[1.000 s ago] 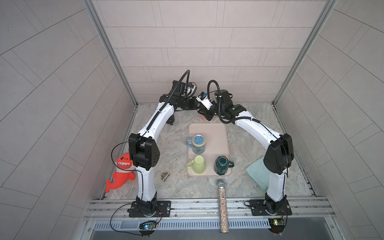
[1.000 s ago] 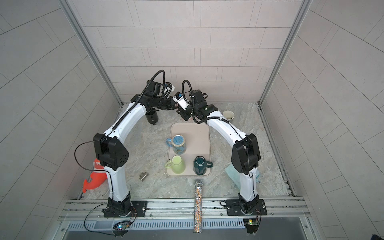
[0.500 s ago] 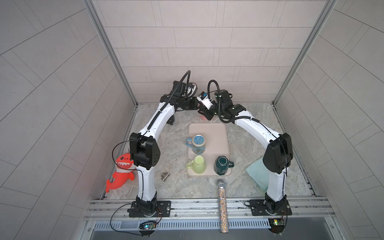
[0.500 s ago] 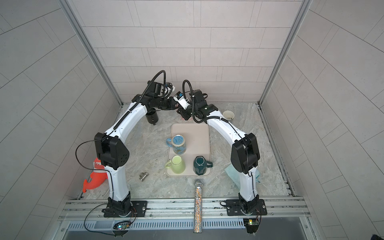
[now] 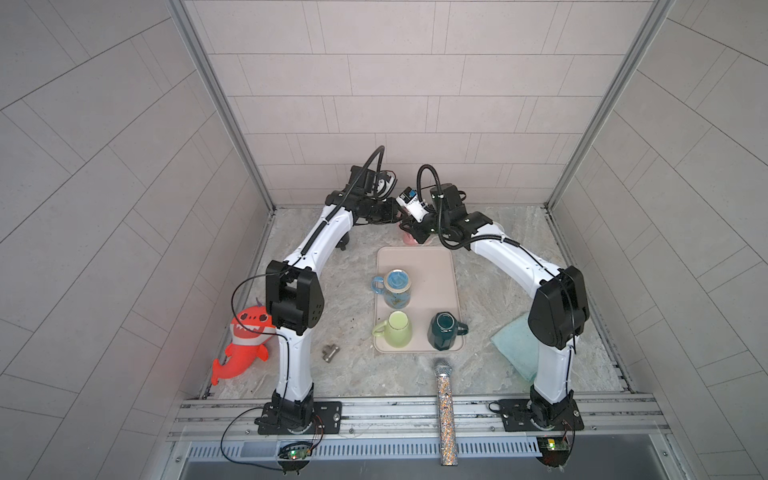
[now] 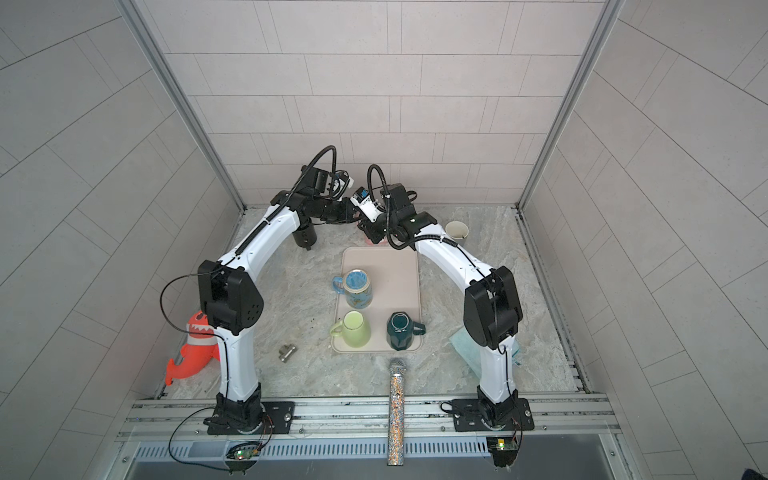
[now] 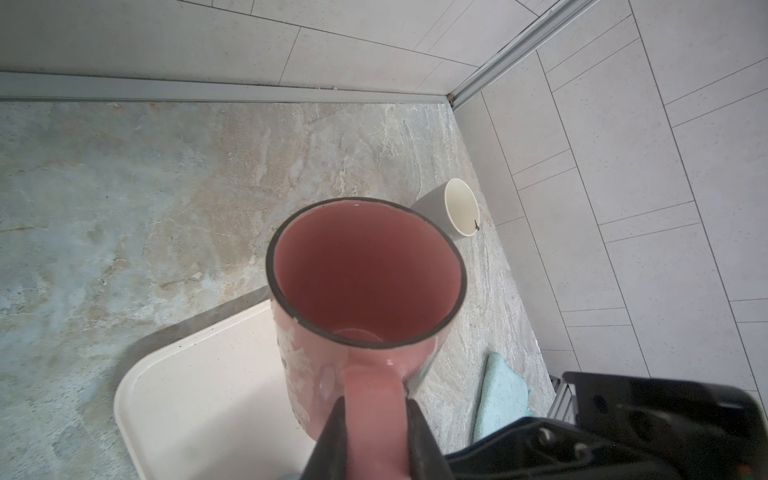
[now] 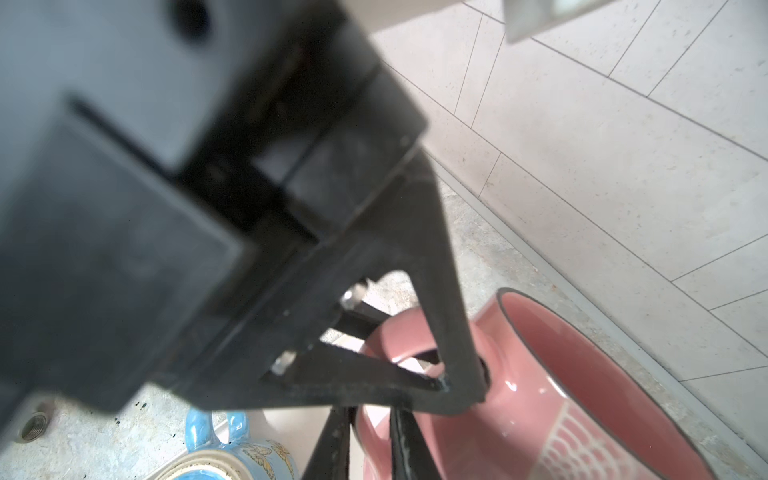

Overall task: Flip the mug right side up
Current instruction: 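Open the right gripper and draw it back while the left gripper holds the mug, then carry the pink mug with the left gripper toward the black mug by the far wall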

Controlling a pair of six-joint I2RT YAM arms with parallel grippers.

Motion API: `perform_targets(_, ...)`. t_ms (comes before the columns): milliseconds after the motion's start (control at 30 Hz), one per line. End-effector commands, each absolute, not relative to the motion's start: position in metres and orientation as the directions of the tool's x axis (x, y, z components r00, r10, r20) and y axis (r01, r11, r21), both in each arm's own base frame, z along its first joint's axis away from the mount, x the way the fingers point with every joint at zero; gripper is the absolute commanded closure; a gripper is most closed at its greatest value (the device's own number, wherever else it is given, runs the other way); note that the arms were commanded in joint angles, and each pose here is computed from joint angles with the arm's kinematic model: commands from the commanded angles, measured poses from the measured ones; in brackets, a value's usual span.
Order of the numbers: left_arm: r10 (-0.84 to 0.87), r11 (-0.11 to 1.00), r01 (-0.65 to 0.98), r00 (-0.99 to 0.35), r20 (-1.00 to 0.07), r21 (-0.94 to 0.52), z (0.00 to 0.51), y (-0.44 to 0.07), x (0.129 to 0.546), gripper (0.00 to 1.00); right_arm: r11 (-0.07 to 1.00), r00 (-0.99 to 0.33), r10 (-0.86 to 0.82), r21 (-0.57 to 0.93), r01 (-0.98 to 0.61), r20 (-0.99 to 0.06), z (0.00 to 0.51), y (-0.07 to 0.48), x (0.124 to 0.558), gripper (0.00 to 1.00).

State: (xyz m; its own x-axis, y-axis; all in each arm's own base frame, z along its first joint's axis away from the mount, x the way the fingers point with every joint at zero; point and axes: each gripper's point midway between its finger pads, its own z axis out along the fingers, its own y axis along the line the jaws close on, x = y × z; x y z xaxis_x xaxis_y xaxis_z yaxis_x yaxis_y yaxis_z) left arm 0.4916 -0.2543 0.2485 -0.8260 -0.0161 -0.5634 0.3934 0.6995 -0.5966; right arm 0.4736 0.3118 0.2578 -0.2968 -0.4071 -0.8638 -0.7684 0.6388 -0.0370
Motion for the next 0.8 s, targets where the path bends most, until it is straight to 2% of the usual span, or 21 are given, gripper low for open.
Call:
perform_targets(0, -0.040, 0.661, 0.461, -0.767, -0.641, -0.592, 0.287, -0.253, 0.499, 1.00, 0.688, -0.239, -0.372, -0.093, -0.720, -0.897, 0.298, 0.292, 0.480, 0.82)
perform_targets(333, -0.065, 0.725, 0.434, -0.730, -0.680, -0.535, 0.280, -0.236, 0.516, 1.00, 0.712, -0.258, -0.375, -0.098, -0.696, -0.890, 0.298, 0.277, 0.470, 0.82)
perform_targets(767, -0.111, 0.863, 0.352, -0.567, -0.816, -0.362, 0.271, -0.195, 0.546, 1.00, 0.759, -0.274, -0.331, -0.083, -0.645, -0.903, 0.303, 0.253, 0.448, 0.81)
